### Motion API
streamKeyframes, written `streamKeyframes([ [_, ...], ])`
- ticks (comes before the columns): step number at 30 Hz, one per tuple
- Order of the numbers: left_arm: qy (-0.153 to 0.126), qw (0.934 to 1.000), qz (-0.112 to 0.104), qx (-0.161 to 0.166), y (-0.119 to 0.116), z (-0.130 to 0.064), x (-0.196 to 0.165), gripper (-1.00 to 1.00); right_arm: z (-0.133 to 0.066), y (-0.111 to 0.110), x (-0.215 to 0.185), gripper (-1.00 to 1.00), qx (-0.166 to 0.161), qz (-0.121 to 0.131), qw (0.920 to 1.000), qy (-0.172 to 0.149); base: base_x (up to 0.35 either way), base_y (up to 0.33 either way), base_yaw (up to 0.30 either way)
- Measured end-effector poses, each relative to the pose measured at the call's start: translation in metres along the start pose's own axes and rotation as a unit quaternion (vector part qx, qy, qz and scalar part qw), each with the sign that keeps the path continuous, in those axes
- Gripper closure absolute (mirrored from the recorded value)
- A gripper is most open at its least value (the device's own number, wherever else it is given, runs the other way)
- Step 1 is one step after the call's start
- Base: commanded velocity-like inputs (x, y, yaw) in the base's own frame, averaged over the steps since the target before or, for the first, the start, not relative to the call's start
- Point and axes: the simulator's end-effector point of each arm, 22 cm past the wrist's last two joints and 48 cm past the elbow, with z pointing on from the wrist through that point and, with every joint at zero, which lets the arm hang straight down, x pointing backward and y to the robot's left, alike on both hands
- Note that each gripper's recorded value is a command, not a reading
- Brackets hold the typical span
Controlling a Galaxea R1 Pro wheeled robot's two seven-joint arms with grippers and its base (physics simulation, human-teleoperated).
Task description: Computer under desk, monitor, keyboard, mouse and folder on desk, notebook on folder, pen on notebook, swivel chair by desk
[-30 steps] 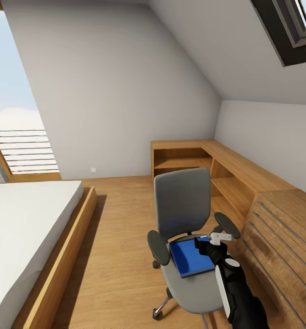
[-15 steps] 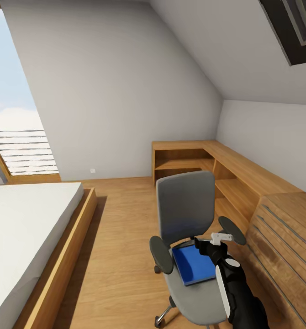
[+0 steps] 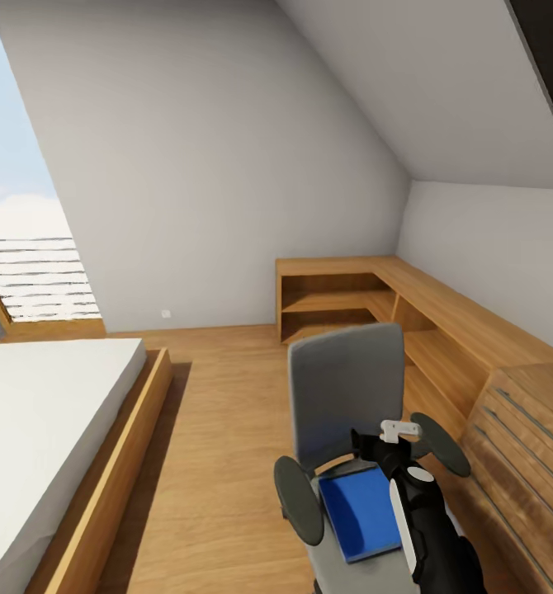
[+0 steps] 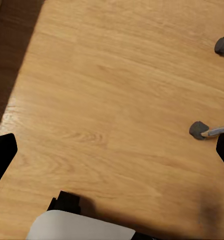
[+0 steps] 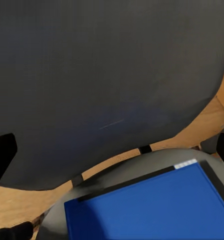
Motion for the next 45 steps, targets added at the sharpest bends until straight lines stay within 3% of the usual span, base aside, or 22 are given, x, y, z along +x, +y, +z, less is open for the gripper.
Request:
streamKeyframes([
  [22,-0.002,1.0000,0.000,-0.002,0.003,0.000,-0.002,-1.00,0.003,-0.002,0.011,-1.00,0.000,-0.002,0.9999,0.012,0.072,-0.036,0.000],
  [27,-0.007,0.9999,0.001,-0.008,0.012,0.001,-0.008,-1.00,0.006,-0.002,0.029,-1.00,0.001,-0.004,0.9995,0.032,0.002,0.000,0.000],
  [31,-0.011,0.9999,0.003,-0.009,0.016,0.007,-0.011,-1.00,0.012,-0.018,0.050,-1.00,0.028,-0.010,0.9983,0.051,0.000,0.000,0.000],
  [35,-0.030,0.9995,0.006,-0.003,0.013,0.021,-0.043,-1.00,0.018,-0.036,0.064,-1.00,0.066,-0.014,0.9958,0.063,0.000,0.000,0.000],
  [40,0.024,0.9997,-0.001,0.009,0.003,0.037,-0.084,-1.00,0.050,-0.050,0.059,-1.00,0.081,-0.024,0.9934,0.078,0.000,0.000,0.000],
  [42,0.034,0.9993,-0.003,0.016,-0.003,0.036,-0.117,-1.00,0.066,-0.059,0.055,-1.00,0.083,-0.029,0.9933,0.075,0.000,0.000,0.000],
  [45,0.033,0.9993,0.001,0.017,-0.008,0.028,-0.165,-1.00,0.075,-0.064,0.058,-1.00,0.084,-0.032,0.9935,0.070,0.000,0.000,0.000],
])
